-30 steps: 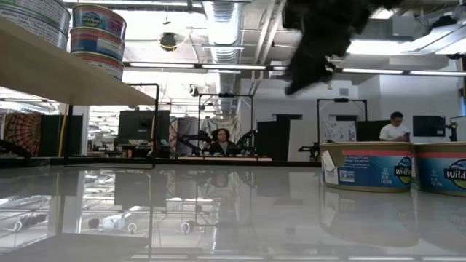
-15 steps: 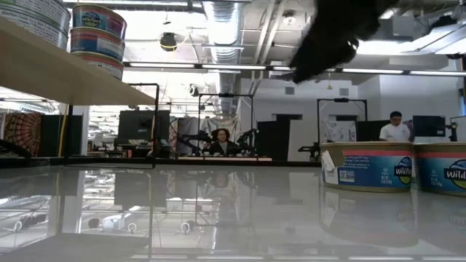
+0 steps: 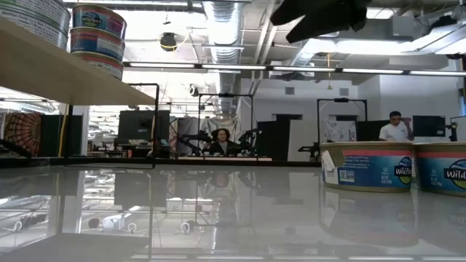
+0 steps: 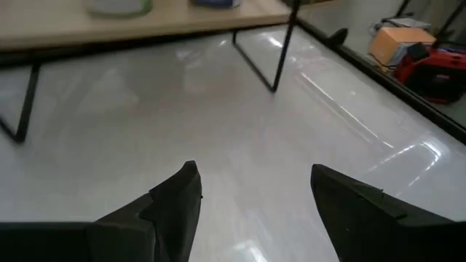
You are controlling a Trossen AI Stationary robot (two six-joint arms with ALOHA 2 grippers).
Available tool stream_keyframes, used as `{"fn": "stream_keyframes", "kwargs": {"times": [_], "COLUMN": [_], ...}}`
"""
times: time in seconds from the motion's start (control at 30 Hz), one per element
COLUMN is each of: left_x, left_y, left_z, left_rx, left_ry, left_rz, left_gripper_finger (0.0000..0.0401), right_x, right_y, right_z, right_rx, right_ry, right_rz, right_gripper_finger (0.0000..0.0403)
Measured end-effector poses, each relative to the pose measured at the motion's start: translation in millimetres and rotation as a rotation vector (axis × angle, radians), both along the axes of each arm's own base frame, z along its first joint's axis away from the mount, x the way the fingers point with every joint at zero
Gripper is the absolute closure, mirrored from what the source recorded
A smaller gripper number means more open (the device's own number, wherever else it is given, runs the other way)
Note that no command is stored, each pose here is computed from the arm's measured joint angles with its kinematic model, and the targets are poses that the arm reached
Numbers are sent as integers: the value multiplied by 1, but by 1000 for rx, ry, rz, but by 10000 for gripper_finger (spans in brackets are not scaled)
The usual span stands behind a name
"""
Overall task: Stack canned seafood by type on shelf
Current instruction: Stack the blue tuna can on top of the blue tuna can on the shelf
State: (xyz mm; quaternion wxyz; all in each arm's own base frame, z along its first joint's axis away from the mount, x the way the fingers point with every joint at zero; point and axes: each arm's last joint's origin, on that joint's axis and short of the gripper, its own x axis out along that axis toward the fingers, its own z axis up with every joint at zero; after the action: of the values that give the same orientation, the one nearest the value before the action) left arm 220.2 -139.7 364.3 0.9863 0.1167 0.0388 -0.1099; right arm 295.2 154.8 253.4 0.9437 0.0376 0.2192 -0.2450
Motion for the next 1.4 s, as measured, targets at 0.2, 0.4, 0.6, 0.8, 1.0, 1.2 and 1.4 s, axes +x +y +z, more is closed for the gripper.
{"fn": "stream_keyframes", "kwargs": {"times": [0.2, 0.4, 0.6, 0.8, 1.0, 1.2, 1.4], "left_x": [0, 2, 13, 27, 31, 23, 23], "left_y": [0, 3, -1, -9, -3, 0, -1], "left_z": [3, 2, -5, -14, -19, -12, -13], "left_rx": [-11, 27, 67, 118, 106, 91, 105], "left_ry": [-23, -29, -33, -54, -1, -4, -5], "left_rz": [-8, 5, -6, -80, -147, -150, -158], "left_gripper_finger": [161, 161, 161, 161, 161, 161, 161], "right_x": [11, 14, 27, 32, 20, -2, -17], "right_y": [-1, 22, 40, 45, 57, 72, 68], "right_z": [-8, -26, -36, -41, -44, -59, -67], "right_rx": [-45, -46, -55, -17, -35, -49, -91], "right_ry": [13, 117, 248, 402, 445, 483, 592], "right_rz": [17, 137, 154, 160, 192, 221, 187], "right_gripper_finger": [122, 122, 122, 122, 122, 122, 122]}}
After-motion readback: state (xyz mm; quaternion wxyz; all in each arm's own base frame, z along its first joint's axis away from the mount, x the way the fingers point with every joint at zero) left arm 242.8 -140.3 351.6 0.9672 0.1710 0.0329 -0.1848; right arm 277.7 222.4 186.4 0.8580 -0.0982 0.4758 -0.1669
